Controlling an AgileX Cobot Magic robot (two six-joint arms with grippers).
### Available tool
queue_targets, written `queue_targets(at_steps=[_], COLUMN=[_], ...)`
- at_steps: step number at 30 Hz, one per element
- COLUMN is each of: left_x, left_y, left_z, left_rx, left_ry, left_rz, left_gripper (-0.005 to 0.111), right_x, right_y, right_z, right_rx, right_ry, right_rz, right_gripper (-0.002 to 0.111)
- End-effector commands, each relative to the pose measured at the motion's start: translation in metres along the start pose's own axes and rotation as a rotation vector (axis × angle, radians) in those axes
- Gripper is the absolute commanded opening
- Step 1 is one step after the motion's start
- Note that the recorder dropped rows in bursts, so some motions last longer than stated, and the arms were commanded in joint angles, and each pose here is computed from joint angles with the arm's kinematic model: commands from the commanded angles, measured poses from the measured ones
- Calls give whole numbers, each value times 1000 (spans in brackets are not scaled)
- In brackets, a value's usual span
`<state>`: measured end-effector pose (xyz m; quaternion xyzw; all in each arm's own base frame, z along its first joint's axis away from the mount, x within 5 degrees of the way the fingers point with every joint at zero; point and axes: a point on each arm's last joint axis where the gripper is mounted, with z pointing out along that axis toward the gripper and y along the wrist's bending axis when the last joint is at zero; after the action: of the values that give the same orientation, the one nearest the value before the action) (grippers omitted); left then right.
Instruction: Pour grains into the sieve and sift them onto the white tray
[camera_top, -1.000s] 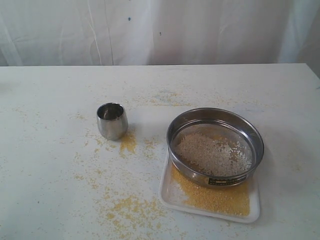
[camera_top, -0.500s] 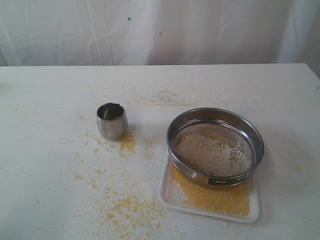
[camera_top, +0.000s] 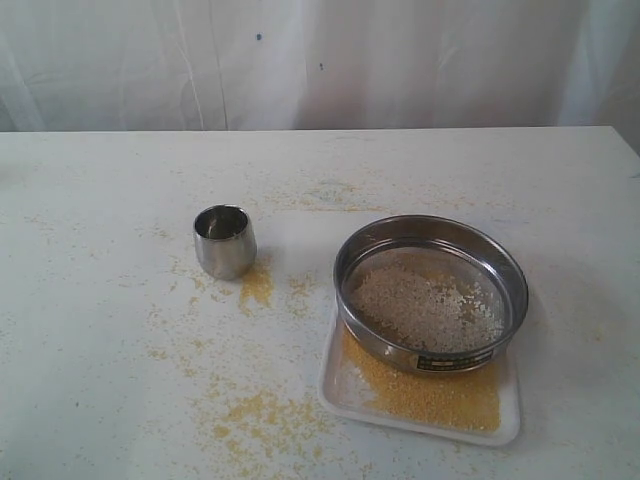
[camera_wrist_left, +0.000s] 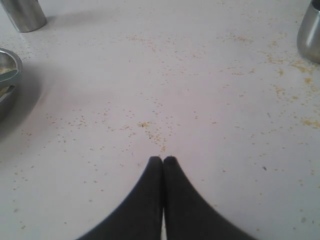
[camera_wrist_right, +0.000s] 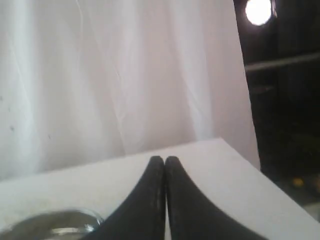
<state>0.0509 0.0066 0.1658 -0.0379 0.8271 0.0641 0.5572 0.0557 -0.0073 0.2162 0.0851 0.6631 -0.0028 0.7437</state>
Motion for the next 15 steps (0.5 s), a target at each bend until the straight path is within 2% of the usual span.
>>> queue_targets(at_steps=[1,6,15], left_x=[1,1,1], left_y=[0,0,0], left_z=[0,0,0], left_rx=[5,5,5], left_ry=[1,1,1], left_rz=[-12,-12,-12], left_gripper=[0,0,0], right_x=[17,31,31], right_y=[-2,-1,-1], right_z=[-2,-5,-5], right_rx=[-5,-65,-73], right_ry=[172,335,336], right_rz=[-90,-105,-128], right_gripper=[0,0,0])
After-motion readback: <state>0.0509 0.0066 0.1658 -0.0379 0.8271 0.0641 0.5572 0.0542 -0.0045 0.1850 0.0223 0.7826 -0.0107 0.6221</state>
